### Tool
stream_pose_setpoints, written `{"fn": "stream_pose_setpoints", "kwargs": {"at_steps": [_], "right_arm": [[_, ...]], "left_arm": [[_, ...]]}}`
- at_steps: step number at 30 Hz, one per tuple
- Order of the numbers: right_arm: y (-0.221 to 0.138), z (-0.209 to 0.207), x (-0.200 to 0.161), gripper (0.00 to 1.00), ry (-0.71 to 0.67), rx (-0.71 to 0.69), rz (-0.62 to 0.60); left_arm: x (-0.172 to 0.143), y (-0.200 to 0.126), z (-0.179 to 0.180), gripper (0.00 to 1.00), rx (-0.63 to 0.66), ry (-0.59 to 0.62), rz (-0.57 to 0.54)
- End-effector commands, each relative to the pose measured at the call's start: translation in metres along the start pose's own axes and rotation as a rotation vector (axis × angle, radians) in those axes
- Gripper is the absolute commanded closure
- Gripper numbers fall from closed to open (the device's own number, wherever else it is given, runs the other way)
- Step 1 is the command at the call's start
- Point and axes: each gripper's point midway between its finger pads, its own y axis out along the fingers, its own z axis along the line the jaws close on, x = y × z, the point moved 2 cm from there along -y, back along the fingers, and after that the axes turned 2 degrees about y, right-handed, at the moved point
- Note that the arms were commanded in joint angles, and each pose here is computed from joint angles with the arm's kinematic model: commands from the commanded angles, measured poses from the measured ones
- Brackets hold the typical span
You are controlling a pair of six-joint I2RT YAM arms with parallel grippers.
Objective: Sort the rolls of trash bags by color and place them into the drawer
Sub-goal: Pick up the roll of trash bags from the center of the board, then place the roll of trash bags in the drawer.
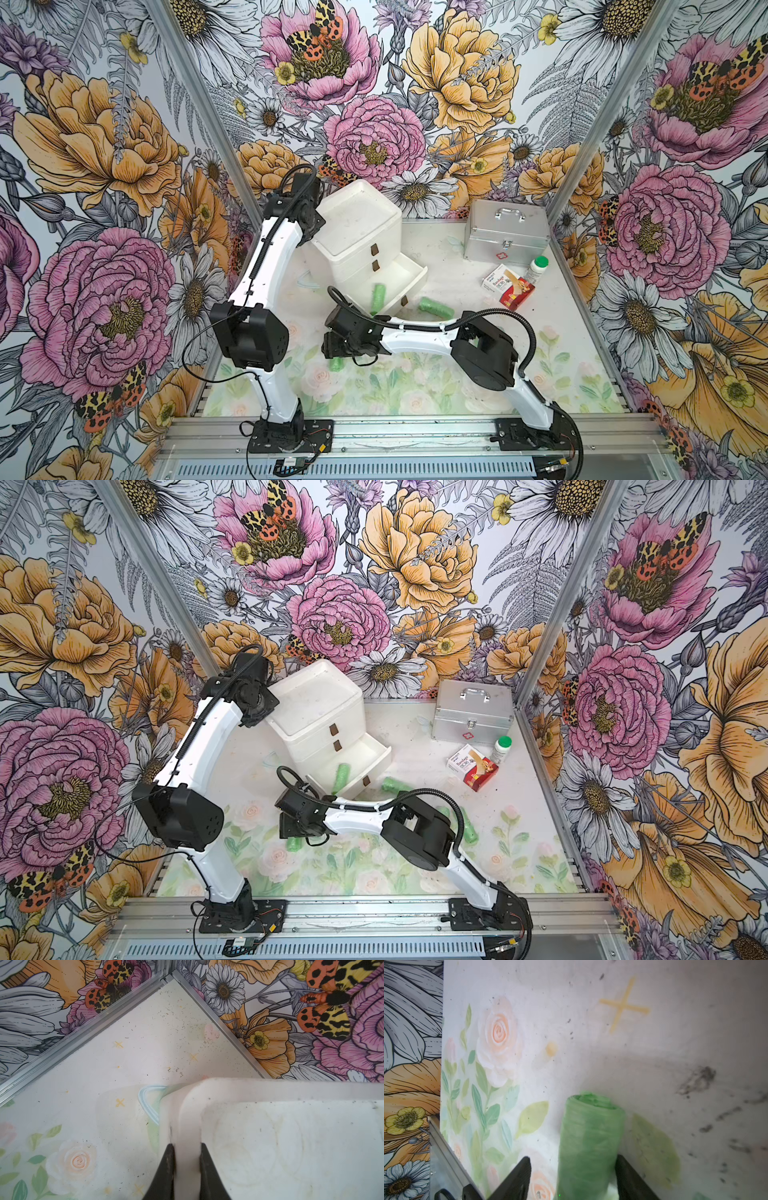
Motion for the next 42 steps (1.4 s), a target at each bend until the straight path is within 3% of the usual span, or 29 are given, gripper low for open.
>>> {"fn": "stream_pose_setpoints", "kwargs": {"at_steps": [1, 5, 10, 14, 18, 23, 27, 42], "right_arm": [[0.011, -0.010, -0.013, 0.36, 0.020, -0.030, 0.049], [0.012, -0.011, -0.014, 0.46, 0.020, -0.032, 0.053], [0.012, -0.011, -0.016, 0.81, 0.018, -0.034, 0.053], [0.007, -0.009, -0.014, 0.94, 0.014, -0.029, 0.048], [-0.026, -0.002, 0.016, 0.95, 0.033, 0.012, -0.012], [-0.108, -0.004, 0.078, 0.96, 0.080, 0.086, -0.162], [-0.154, -0.009, 0.102, 0.96, 0.108, 0.131, -0.230], [-0.169, -0.074, 0.164, 0.96, 0.278, 0.097, -0.299]], "left_arm": [[-0.067, 0.026, 0.012, 1.00, 0.061, 0.020, 0.301], [-0.068, 0.027, 0.011, 1.00, 0.060, 0.020, 0.304], [-0.069, 0.026, 0.010, 1.00, 0.057, 0.020, 0.304], [-0.070, 0.027, 0.010, 1.00, 0.056, 0.020, 0.307], [-0.069, 0.025, 0.009, 1.00, 0.049, 0.020, 0.305], [-0.064, 0.021, 0.012, 1.00, 0.045, 0.011, 0.293], [-0.066, 0.024, 0.014, 1.00, 0.051, 0.008, 0.300], [-0.066, 0.026, 0.023, 1.00, 0.057, -0.002, 0.310]]}}
